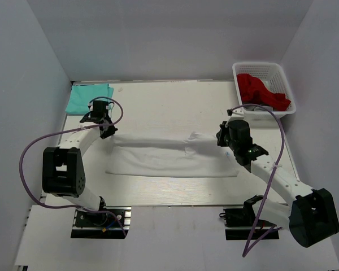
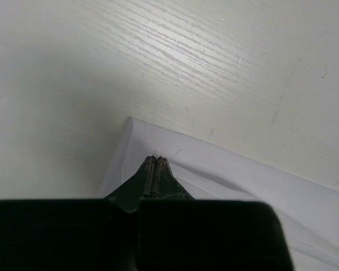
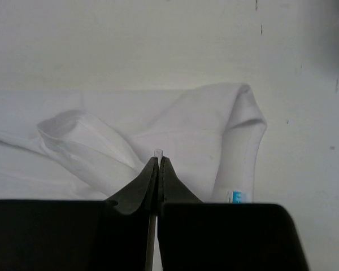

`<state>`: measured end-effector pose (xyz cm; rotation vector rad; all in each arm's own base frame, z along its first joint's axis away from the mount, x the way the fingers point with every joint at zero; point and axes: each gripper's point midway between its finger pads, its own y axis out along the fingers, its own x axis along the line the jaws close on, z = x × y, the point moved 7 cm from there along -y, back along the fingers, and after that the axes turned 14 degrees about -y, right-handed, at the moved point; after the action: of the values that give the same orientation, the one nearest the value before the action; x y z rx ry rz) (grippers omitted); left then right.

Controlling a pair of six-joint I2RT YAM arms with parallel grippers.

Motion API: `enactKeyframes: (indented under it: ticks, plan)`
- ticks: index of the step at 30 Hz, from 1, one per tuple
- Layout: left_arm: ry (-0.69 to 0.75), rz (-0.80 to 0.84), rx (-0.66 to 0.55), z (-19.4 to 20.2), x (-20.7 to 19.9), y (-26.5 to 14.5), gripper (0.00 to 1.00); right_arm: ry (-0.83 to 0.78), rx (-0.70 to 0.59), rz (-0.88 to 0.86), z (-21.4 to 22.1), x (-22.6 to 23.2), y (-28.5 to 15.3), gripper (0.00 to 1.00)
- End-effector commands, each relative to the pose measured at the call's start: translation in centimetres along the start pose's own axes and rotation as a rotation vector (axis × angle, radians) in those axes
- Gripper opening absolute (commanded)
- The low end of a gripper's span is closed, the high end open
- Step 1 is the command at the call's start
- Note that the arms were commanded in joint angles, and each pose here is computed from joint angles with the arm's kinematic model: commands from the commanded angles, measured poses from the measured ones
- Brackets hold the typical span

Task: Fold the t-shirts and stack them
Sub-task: Fold the other side of the tshirt into a rectangle

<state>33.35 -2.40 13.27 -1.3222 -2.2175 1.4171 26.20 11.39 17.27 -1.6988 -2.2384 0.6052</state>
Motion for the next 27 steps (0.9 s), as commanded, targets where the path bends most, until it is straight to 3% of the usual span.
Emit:
enactKeyframes:
  ticks: [1, 5, 6, 7, 8, 9, 10, 11, 16, 21, 23, 27]
  plan:
    - [0.012, 0.057, -0.016, -0.1, -0.3, -1.2, 0.00, 0.042, 0.063, -0.021, 2.6, 0.5, -0.9, 0.00]
    - [-0.153, -0.177, 0.004, 1.3, 2.7, -0.7, 0.00, 0.079, 0.165, -0.087, 6.2, 1.5, -1.8, 0.00]
    - [-0.168, -0.215, 0.003, 1.5, 3.2, -0.9, 0.05, 0.095, 0.204, -0.117, 7.1, 1.8, -2.2, 0.17]
    - [-0.180, -0.245, 0.005, 1.7, 3.6, -1.0, 0.24, 0.117, 0.268, -0.144, 9.4, 2.4, -2.6, 0.35]
    - [-0.213, -0.278, 0.001, 1.9, 4.0, -1.4, 0.66, 0.136, 0.268, -0.196, 9.6, 3.0, -3.2, 0.52]
    - [-0.226, -0.310, -0.019, 2.0, 4.6, -1.7, 0.85, 0.144, 0.303, -0.189, 10.9, 2.9, -3.6, 0.62]
    - [-0.253, -0.300, -0.031, 1.8, 4.5, -2.6, 0.95, 0.161, 0.338, -0.259, 11.7, 3.6, -4.3, 0.70]
    - [-0.267, -0.308, -0.027, 1.9, 4.7, -3.3, 1.00, 0.166, 0.299, -0.291, 11.1, 3.8, -5.1, 0.73]
    - [-0.370, -0.246, -0.109, -0.7, 3.7, -7.1, 1.00, 0.107, 0.176, -0.299, 8.5, 3.2, -6.6, 0.90]
    - [-0.329, 0.030, -0.105, -2.4, -0.6, -8.7, 1.00, 0.090, -0.018, -0.338, 3.8, 3.8, -5.7, 0.90]
    - [-0.272, 0.146, -0.008, -1.1, -1.6, -7.9, 1.00, 0.085, -0.102, -0.372, 1.7, 4.5, -4.3, 0.90]
    - [-0.203, 0.278, 0.127, 1.0, -3.0, -4.7, 1.00, 0.062, -0.057, -0.383, 0.4, 5.5, -0.2, 0.90]
